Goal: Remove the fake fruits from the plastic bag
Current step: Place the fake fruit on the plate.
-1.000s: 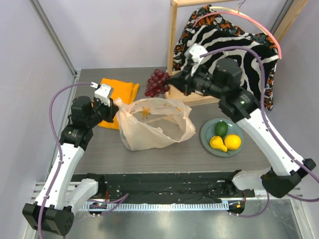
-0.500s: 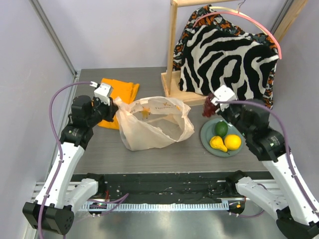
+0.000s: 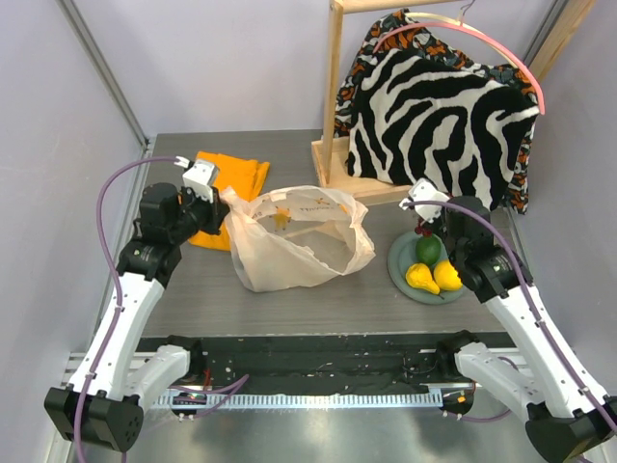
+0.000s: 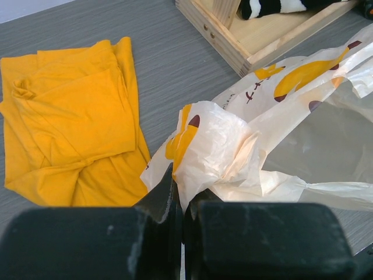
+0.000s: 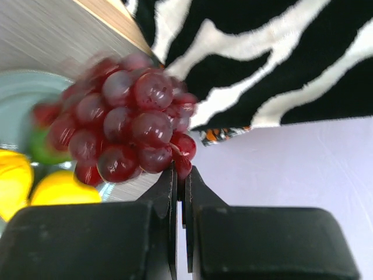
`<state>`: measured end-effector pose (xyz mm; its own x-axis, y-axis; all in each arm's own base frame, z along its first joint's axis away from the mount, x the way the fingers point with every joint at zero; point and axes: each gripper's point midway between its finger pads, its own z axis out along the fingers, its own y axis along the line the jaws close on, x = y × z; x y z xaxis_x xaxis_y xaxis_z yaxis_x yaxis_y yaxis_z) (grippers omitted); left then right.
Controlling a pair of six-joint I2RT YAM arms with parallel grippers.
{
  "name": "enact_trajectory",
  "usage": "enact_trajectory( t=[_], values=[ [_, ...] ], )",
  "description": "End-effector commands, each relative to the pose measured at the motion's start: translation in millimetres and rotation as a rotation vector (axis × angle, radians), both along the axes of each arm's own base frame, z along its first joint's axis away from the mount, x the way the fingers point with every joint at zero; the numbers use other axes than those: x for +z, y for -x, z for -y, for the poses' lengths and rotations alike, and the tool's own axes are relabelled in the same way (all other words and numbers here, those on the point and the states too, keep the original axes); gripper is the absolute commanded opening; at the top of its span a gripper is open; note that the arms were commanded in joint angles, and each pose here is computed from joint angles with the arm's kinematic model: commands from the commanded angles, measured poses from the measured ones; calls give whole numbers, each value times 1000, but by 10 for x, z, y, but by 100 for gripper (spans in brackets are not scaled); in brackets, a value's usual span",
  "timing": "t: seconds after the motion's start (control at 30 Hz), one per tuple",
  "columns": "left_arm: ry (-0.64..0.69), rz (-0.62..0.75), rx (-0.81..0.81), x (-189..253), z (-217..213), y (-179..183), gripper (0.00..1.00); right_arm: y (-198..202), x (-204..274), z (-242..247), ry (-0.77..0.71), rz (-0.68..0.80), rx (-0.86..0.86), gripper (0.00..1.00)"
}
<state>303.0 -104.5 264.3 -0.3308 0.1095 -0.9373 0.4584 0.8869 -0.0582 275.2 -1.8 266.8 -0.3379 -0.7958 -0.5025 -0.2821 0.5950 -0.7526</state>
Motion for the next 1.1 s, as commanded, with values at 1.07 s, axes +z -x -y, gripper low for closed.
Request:
enact_trajectory(
  t=[1.07],
  values=[
    [29,56,23,73,-62,130,0,-221,-1317,633,12,-414,-171,1]
  ],
)
